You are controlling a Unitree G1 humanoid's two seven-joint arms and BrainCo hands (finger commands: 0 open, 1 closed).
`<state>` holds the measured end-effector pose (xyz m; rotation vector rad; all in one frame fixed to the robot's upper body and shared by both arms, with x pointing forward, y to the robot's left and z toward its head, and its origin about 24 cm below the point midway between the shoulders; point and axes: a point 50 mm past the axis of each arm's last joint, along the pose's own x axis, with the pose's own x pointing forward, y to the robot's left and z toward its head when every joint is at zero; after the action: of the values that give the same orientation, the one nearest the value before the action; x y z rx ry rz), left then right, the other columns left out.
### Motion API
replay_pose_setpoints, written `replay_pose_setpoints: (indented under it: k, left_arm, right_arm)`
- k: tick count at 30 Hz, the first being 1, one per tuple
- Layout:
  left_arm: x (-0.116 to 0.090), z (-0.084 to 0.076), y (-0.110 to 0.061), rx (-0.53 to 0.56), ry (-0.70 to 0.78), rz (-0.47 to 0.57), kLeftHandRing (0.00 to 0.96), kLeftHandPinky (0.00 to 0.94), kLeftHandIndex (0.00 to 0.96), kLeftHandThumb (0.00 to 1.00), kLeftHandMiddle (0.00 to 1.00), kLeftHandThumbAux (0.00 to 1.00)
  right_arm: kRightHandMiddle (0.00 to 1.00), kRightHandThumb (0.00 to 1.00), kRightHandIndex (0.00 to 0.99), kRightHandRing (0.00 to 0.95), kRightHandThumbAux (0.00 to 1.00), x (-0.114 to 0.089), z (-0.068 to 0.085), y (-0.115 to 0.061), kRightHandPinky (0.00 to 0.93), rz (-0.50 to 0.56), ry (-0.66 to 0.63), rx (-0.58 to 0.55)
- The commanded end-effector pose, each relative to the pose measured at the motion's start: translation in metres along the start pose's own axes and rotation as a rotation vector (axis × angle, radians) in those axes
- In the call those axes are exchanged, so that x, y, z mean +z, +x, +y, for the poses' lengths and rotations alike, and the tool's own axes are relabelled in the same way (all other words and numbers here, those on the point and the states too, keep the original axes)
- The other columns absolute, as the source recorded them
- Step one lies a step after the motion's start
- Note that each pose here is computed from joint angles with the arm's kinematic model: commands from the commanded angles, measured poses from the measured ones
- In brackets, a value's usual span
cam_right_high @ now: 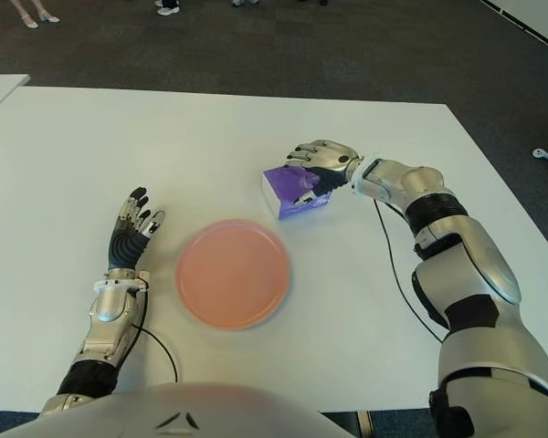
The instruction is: Put the tissue paper into the plate.
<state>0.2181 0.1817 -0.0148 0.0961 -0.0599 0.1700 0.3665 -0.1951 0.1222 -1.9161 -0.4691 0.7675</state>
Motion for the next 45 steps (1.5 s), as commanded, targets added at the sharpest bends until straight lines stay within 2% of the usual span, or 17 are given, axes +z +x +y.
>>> replay_pose_setpoints:
  k: [1,25,35,45]
  left_arm:
    - [-0.020,0.004,-0.014,0.006,0.022,0.115,0.000,0.000,0.000,0.000,0.000,0.562]
    - [-0.018,0.005,-0.015,-0.005,0.014,0.097,0.000,0.000,0.000,0.000,0.000,0.565]
    - [-0.018,0.006,-0.017,-0.009,0.011,0.102,0.000,0.000,0.000,0.000,0.000,0.551]
    - [-0.019,0.006,-0.019,-0.002,0.027,0.101,0.000,0.000,0.000,0.000,0.000,0.538]
  right_arm:
    - [0.000,0.448,0.000,0.000,0.132,0.007,0.008,0.000,0.000,-0.036,-0.007,0.049]
    - [0.000,0.447,0.000,0.000,0.151,0.004,0.025,0.004,0.000,0.047,0.055,0.110]
    - [0.000,0.430,0.000,0.000,0.171,0.006,0.028,0.008,0.000,0.077,0.131,0.081]
    - [0.000,0.440,0.000,0.000,0.165,0.001,0.022,0.011,0.000,0.131,0.214,0.022]
